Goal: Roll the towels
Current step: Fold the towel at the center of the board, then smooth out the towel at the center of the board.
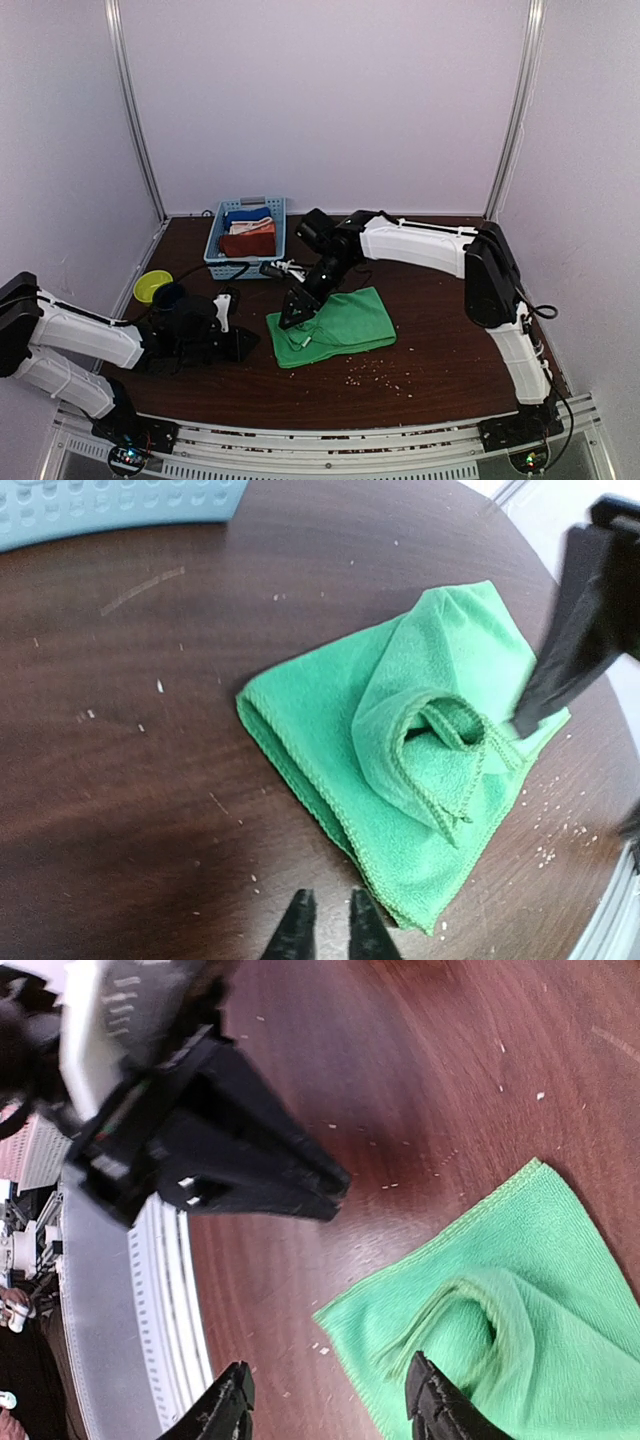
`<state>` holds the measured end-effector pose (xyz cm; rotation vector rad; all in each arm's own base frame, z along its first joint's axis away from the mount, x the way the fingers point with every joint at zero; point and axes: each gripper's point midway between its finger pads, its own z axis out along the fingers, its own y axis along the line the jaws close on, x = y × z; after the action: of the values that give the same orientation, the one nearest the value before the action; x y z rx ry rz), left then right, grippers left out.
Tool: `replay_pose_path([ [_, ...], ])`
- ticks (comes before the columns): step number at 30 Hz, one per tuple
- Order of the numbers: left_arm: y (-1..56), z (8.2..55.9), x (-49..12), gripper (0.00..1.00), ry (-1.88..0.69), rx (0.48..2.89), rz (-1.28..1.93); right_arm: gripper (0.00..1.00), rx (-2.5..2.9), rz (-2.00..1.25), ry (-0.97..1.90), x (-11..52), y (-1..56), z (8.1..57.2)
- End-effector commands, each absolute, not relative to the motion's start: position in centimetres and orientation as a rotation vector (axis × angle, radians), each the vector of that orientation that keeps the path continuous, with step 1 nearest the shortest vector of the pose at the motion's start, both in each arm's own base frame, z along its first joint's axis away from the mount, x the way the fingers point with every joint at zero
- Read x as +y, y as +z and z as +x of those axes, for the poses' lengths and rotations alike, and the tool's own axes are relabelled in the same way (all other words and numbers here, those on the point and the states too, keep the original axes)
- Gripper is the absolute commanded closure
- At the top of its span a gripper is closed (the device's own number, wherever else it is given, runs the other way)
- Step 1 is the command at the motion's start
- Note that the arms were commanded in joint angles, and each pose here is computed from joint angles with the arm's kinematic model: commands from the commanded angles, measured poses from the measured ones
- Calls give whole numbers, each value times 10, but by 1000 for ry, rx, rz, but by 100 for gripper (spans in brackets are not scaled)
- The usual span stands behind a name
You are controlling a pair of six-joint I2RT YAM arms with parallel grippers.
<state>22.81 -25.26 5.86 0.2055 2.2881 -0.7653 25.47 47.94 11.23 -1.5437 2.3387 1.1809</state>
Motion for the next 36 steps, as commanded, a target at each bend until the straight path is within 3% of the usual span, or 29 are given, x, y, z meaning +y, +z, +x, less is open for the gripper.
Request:
replay_pose_path([
  [1, 81, 241, -251, 80, -662, 2228, 284, 47, 2240, -1534, 1147, 451, 160, 262],
  [8, 99, 243, -309, 59, -570, 2160, 775, 65, 2377, -1330, 867, 366, 123, 322],
  [12, 101, 249, -333, 55, -418, 2107, 1008, 72, 2433, -1347, 793, 334, 85, 319],
  [17, 91, 250, -354, 55, -356, 2071, 1236, 73, 2470, -1360, 756, 320, 53, 313],
  [24, 68, 265, -357, 60, -208, 2127, 1318, 74, 2526, -1358, 775, 314, 31, 307],
  [30, 57, 281, -348, 76, -64, 2169, 1281, 75, 2540, -1368, 782, 313, 26, 304],
  [36, 65, 289, -345, 84, -44, 2168, 1215, 76, 2562, -1371, 778, 309, 19, 303],
])
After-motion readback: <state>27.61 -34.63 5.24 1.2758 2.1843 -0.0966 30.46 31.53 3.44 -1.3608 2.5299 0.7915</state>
